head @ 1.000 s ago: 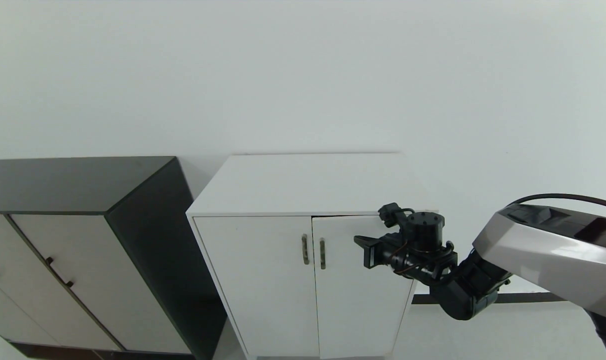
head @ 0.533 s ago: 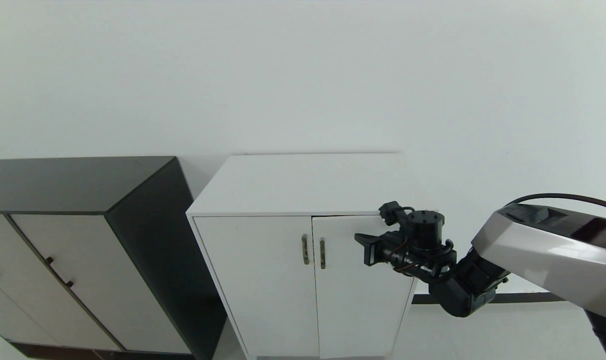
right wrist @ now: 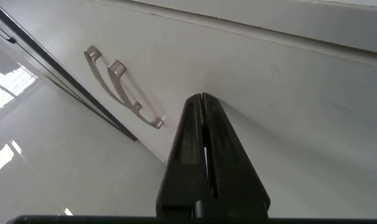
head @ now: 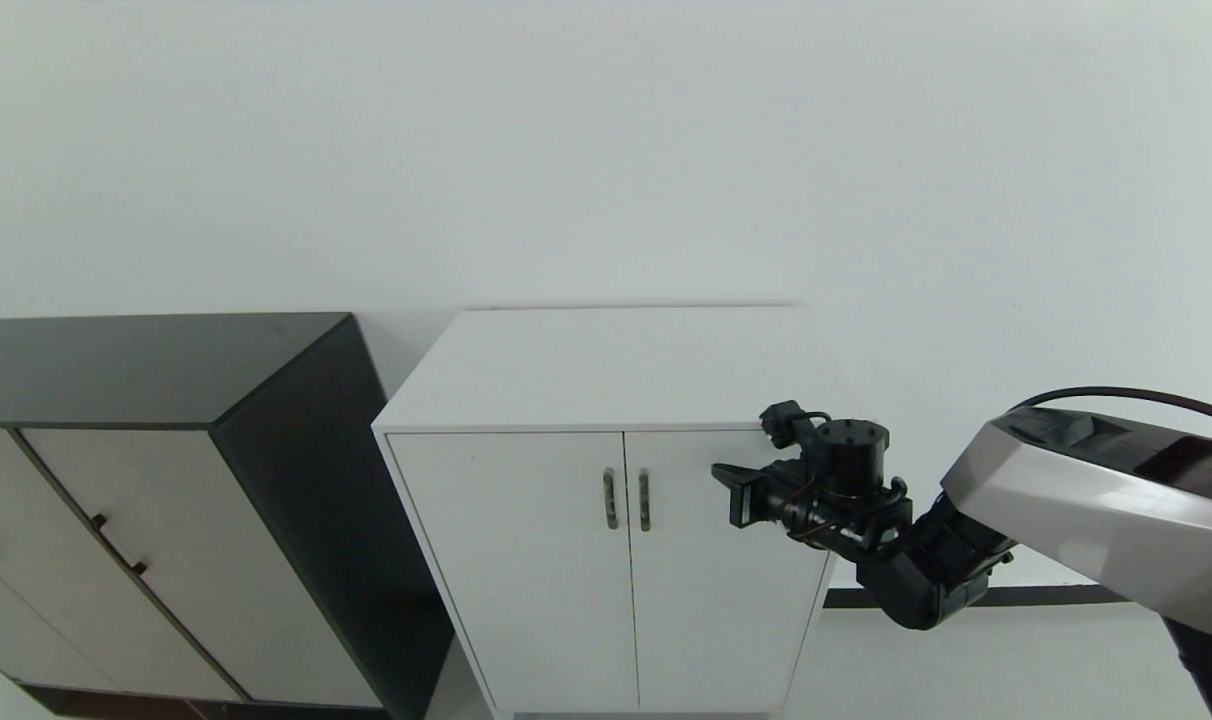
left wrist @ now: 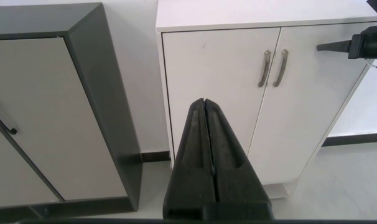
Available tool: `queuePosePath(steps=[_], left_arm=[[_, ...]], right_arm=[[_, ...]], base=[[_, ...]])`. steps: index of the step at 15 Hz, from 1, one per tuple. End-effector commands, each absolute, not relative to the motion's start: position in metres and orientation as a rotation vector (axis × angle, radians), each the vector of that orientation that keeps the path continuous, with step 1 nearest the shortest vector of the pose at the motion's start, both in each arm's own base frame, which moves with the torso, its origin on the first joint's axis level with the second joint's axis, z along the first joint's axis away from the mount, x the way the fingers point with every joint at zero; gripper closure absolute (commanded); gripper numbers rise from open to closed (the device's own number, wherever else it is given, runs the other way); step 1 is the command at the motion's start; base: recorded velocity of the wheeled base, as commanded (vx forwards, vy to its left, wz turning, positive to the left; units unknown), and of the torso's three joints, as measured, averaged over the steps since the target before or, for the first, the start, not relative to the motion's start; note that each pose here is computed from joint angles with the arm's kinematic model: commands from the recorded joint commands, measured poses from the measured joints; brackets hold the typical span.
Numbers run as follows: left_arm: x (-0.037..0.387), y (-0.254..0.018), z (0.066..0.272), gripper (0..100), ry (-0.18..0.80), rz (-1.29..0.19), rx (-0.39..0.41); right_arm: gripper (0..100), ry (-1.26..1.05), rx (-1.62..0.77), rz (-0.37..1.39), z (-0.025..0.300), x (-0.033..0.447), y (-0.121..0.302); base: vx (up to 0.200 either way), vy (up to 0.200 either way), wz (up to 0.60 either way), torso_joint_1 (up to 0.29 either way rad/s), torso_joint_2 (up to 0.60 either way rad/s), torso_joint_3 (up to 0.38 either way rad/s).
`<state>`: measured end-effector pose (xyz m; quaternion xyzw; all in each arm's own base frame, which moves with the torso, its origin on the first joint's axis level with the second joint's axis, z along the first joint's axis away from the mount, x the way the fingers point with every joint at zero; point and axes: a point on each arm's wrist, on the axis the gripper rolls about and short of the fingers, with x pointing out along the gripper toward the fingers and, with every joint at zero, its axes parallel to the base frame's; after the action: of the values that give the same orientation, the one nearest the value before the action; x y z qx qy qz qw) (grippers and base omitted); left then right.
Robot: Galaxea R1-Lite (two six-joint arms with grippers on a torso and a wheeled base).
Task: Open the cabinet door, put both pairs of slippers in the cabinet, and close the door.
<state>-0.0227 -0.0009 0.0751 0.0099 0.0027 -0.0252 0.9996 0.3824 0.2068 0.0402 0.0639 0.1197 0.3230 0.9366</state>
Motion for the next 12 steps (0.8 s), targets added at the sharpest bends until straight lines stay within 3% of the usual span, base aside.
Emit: queuePosePath(steps=[1, 7, 12], left_arm=[[-0.023, -0.001, 0.075, 100, 0.006, -0.051, 0.020], [-0.023, -0.001, 0.075, 100, 0.004, -0.051, 0.020], [-0.023, -0.001, 0.075, 100, 0.004, -0.051, 0.023]], right_arm=[[100, 0.242, 0.130, 0.657, 0.039, 0.385, 0.207], [100, 0.241, 0.132, 0.651, 0.039, 0.386, 0.204], [100, 0.201, 0.135, 0.656, 0.074, 0.350, 0.187]], base=[[0.000, 0.000, 0.00, 0.000, 0.00, 0.000], [0.000, 0.000, 0.00, 0.000, 0.00, 0.000], [0.000, 0.000, 0.00, 0.000, 0.00, 0.000]])
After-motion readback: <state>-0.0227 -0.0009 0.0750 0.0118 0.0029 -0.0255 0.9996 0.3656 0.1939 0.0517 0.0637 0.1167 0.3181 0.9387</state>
